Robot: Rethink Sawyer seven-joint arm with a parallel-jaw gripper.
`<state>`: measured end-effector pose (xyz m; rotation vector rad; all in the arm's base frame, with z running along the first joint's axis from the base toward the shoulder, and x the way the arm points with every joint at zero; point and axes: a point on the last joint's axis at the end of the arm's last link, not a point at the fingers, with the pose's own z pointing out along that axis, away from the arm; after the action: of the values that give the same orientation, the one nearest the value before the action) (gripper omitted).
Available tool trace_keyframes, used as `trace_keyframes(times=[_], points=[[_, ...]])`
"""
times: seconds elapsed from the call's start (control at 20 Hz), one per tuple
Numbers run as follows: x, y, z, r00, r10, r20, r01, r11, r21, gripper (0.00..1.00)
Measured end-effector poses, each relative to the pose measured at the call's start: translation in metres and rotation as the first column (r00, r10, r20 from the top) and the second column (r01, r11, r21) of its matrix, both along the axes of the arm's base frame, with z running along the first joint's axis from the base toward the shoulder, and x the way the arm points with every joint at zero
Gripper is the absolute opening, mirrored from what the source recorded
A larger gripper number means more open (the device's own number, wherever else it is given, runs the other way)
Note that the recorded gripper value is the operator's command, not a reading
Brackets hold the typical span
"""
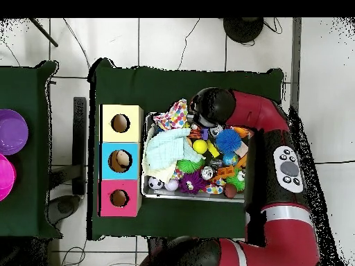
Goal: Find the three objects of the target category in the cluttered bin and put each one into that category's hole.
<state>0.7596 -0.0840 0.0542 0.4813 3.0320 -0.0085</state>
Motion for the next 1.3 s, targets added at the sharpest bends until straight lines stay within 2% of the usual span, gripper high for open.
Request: trace_keyframes(times=[0.25, 0.35, 0.7, 0.9, 1.3], points=[[-0.009, 0.006, -0.004, 0.9998, 0.003, -0.019, -0.003, 0.9998, 0.018, 1.0], [-0.017, 0.01, -0.006, 0.9993, 0.008, -0.035, -0.007, 0.9996, 0.026, 1.0], [-0.027, 0.015, -0.005, 0.9985, 0.014, -0.052, -0.013, 0.9994, 0.031, 1.0], [-0.036, 0.017, -0.008, 0.9971, 0.034, -0.068, -0.032, 0.9993, 0.02, 1.0], [-0.044, 0.015, -0.014, 0.9941, 0.073, -0.081, -0.074, 0.9971, -0.015, 1.0]])
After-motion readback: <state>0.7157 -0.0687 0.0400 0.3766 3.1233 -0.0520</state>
